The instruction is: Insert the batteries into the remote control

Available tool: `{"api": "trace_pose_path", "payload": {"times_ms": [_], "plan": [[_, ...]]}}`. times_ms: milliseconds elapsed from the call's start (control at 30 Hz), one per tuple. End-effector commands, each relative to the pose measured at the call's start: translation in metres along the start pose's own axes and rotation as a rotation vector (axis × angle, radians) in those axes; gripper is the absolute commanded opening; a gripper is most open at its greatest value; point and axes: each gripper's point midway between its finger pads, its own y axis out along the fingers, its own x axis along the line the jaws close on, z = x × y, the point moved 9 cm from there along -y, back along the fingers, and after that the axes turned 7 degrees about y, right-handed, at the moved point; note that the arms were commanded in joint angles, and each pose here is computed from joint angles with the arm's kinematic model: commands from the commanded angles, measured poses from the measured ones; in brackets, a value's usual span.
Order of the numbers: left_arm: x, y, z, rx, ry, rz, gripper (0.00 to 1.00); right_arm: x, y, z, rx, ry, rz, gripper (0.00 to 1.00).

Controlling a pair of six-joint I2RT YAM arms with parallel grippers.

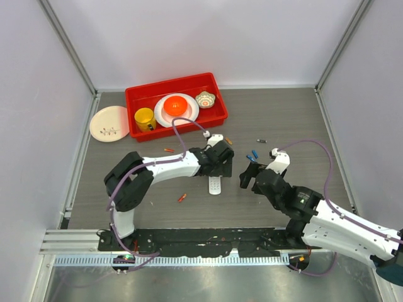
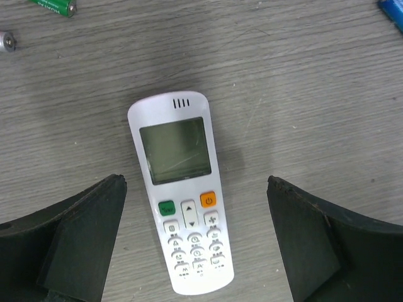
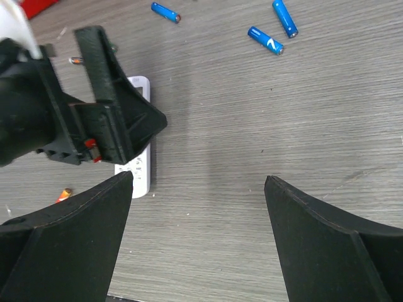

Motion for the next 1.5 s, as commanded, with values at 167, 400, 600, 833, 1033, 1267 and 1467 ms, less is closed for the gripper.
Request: {"api": "trace_pose_path", "payload": {"times_ms": [167,400,600,833,1033,1267,1467], "plan": [[-0.002,0.011,-0.003,0.035,0.098,-0.141,0.91,-0.004,-0.022,-0.02,-0.093,0.089,-0.062,0.91],[0.0,0.02,0.006,0.077,0.128,-0.177,0.73,-0.009,-0.025,-0.022,-0.113,0.095,-0.045,0.91],[0.0,0.027,0.014,0.094,0.126,-0.15,0.54,-0.008,-0.024,-0.022,-0.11,0.098,-0.047,0.9],[0.001,0.002,0.005,0.002,0.075,-0.053,0.3,-0.003,-0.026,-0.026,-0.109,0.091,-0.059,0.9],[0.009,-0.069,-0.015,-0.189,-0.014,0.243,0.0,0.014,-0.026,-0.031,-0.111,0.088,-0.164,0.93],[0.038,-0.142,-0.028,-0.488,-0.194,0.715,0.0,0.055,-0.041,-0.038,-0.019,0.012,-0.478,1.0],[0.069,-0.184,-0.029,-0.703,-0.283,0.977,0.0,0.085,-0.046,-0.036,0.046,0.054,-0.691,1.0]]}}
